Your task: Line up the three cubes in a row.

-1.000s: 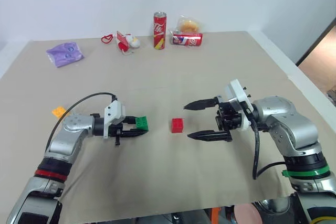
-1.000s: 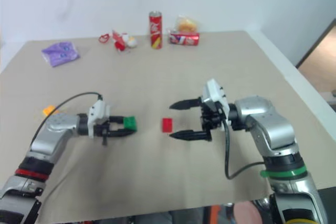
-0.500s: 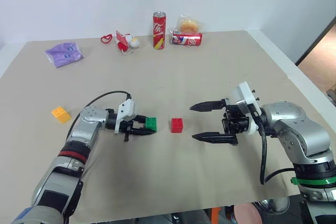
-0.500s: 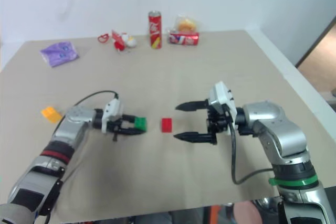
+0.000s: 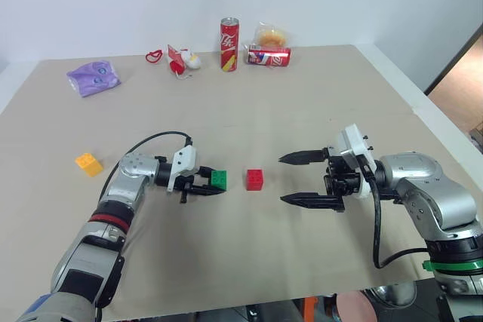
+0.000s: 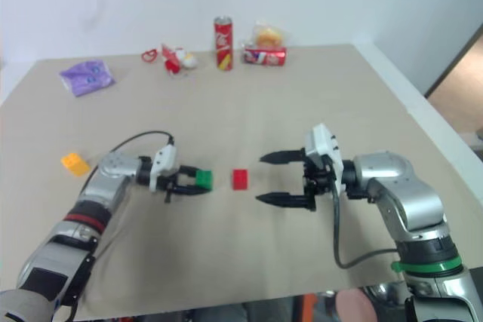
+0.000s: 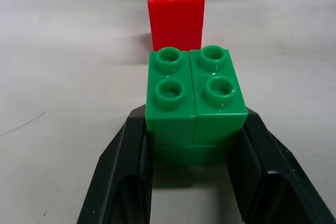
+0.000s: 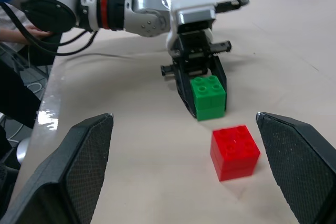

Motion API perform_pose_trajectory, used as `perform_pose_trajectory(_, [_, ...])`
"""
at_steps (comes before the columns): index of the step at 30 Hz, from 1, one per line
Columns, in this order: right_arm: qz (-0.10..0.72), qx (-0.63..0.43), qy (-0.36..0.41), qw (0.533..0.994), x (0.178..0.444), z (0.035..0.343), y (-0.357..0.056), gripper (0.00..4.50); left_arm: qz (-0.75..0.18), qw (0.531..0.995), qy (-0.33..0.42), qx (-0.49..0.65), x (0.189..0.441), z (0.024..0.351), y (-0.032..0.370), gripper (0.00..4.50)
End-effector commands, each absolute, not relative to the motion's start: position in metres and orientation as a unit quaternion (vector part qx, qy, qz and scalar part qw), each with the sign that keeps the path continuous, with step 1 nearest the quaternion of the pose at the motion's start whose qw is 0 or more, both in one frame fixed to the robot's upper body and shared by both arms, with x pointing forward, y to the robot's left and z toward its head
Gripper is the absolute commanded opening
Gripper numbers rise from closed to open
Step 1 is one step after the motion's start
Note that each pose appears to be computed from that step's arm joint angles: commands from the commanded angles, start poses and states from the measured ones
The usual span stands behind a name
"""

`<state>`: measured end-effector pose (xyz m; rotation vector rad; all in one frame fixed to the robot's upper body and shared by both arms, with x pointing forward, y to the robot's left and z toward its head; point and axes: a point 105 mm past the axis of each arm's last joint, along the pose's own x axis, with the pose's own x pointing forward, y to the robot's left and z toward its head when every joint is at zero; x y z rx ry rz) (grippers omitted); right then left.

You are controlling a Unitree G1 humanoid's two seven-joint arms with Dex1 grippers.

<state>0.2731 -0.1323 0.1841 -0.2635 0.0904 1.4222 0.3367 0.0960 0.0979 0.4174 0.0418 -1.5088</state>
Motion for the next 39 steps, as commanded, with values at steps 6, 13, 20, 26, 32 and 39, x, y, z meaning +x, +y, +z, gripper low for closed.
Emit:
perform_pose_trajectory(6, [0.652,-0.140,0.015,0.745,0.276,0.197,-0.129,4.50,-0.673,0.720,0.027,0.169,0.328,0.088,0.099,1.33])
perform_pose_trajectory(13, [0.652,-0.142,0.010,0.745,0.278,0.200,-0.129,4.50,-0.660,0.735,0.027,0.154,0.332,0.091,0.102,3.65])
perform_pose_trajectory(20, [0.655,-0.140,0.005,0.743,0.279,0.203,-0.128,4.50,-0.642,0.744,0.023,0.184,0.334,0.089,0.114,4.49])
perform_pose_trajectory(26, [0.661,-0.136,0.000,0.738,0.279,0.207,-0.125,4.50,-0.613,0.765,0.027,0.193,0.338,0.096,0.140,4.49])
perform_pose_trajectory(32, [0.669,-0.138,-0.005,0.731,0.283,0.211,-0.123,4.50,-0.588,0.781,0.049,0.206,0.330,0.109,0.183,4.49])
perform_pose_trajectory(39, [0.683,-0.138,-0.016,0.717,0.289,0.216,-0.115,4.50,-0.514,0.849,0.005,0.117,0.320,0.157,0.212,4.49])
